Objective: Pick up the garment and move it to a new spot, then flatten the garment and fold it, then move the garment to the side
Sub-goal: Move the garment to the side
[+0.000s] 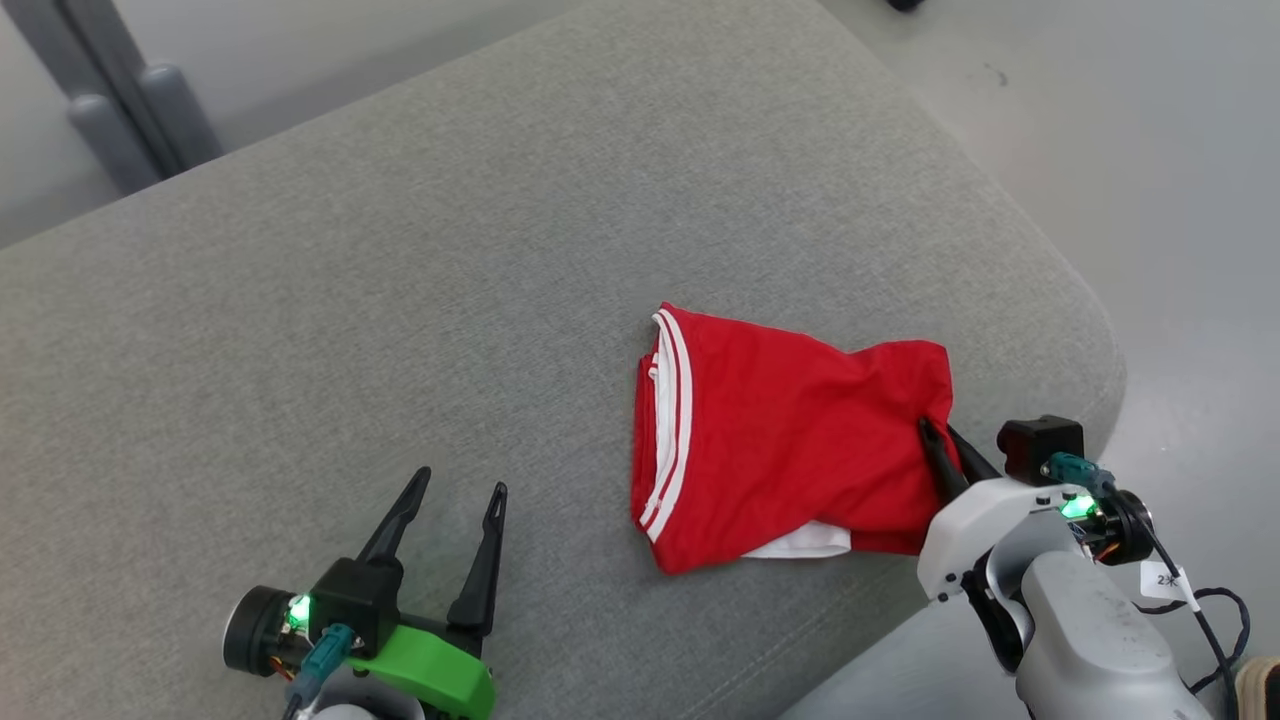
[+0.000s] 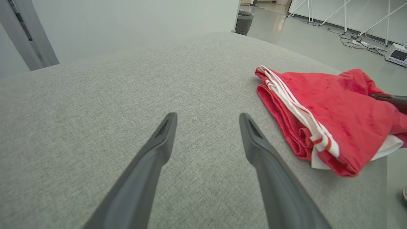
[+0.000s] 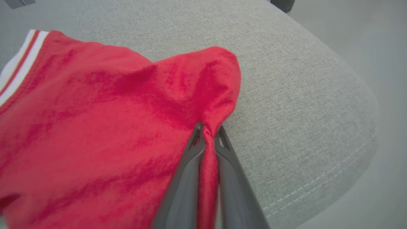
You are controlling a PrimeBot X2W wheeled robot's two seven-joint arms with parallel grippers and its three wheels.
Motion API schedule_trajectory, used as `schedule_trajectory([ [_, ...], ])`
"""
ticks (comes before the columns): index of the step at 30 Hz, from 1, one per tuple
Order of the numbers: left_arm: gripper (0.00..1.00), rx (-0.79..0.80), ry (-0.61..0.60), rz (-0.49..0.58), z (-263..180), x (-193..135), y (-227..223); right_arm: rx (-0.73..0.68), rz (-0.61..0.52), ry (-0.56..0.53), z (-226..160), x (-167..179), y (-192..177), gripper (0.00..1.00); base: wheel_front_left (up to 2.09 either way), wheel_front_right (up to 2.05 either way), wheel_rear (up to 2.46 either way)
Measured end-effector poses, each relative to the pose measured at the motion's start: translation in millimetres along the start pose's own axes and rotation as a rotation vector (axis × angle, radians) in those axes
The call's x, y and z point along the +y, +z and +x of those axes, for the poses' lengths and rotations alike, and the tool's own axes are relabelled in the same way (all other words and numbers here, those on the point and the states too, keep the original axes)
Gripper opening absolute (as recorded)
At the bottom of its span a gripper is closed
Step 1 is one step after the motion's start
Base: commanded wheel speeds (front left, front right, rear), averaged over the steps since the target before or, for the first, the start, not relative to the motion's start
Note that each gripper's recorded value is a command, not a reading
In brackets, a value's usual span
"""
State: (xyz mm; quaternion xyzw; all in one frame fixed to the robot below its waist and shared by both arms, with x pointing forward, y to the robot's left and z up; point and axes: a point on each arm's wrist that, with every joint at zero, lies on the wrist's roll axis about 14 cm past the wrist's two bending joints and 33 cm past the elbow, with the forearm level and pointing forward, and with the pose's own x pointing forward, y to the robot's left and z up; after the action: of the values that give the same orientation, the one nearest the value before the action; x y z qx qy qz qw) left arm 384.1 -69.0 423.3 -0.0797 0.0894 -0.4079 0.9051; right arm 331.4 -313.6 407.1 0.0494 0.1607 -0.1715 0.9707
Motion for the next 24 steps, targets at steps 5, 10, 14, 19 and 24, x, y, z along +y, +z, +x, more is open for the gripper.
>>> schedule_trajectory([
  [5, 1.00, 0.027, -0.024, 0.010, 5, 8, -11, -0.054, -0.050, -0.024, 16, -9, 28, 0.00, 0.00, 0.00, 0.00],
  [10, 1.00, 0.029, -0.010, 0.019, 5, 26, -15, -0.104, -0.151, -0.045, 44, -15, 62, 0.00, 0.00, 0.00, 0.00],
  [14, 1.00, 0.027, 0.023, 0.022, 1, 46, -17, -0.174, -0.216, -0.075, 74, -17, 102, 0.00, 0.00, 0.00, 0.00],
  [19, 1.00, 0.030, 0.059, 0.018, -4, 72, -23, -0.205, -0.295, -0.101, 111, -10, 129, 0.00, 0.00, 0.00, 0.00],
  [24, 1.00, 0.021, 0.072, 0.011, -4, 89, -28, -0.221, -0.356, -0.193, 142, -21, 153, 0.00, 0.00, 0.00, 0.00],
])
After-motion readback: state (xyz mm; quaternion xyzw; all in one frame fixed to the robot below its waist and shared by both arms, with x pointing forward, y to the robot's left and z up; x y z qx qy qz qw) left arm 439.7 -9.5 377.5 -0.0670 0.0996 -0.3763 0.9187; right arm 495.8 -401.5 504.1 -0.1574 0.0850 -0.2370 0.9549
